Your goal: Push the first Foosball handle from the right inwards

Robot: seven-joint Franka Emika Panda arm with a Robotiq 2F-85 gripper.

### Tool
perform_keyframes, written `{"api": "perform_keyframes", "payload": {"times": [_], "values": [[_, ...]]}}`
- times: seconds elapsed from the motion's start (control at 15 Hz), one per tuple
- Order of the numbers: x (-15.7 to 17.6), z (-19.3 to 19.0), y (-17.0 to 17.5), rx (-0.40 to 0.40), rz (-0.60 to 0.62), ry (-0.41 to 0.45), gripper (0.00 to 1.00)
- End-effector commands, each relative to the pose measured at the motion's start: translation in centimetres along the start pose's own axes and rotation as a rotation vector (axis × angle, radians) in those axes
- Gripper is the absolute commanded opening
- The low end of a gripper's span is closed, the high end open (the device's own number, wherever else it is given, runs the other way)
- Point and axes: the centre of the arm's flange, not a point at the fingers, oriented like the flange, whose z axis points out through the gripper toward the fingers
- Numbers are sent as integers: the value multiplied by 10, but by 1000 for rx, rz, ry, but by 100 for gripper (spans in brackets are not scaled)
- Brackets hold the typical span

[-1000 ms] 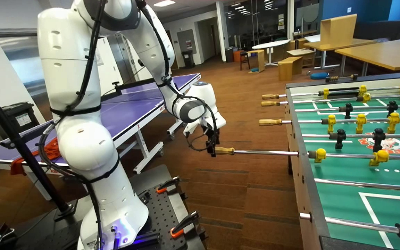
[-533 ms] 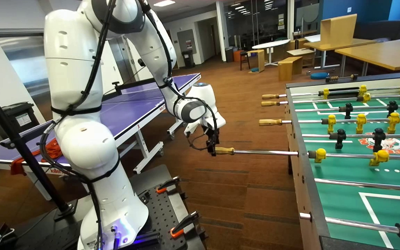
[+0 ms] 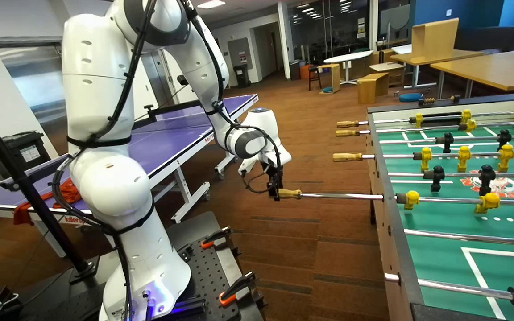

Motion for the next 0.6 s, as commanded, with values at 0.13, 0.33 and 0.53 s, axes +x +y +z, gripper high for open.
{"api": "perform_keyframes", "payload": {"times": [0.13,0.33,0.53], "values": [[0,-1,-2,5,24,26,31],[5,-3,3,3,49,30,14],[19,-12,7,8,62,40,14]]}}
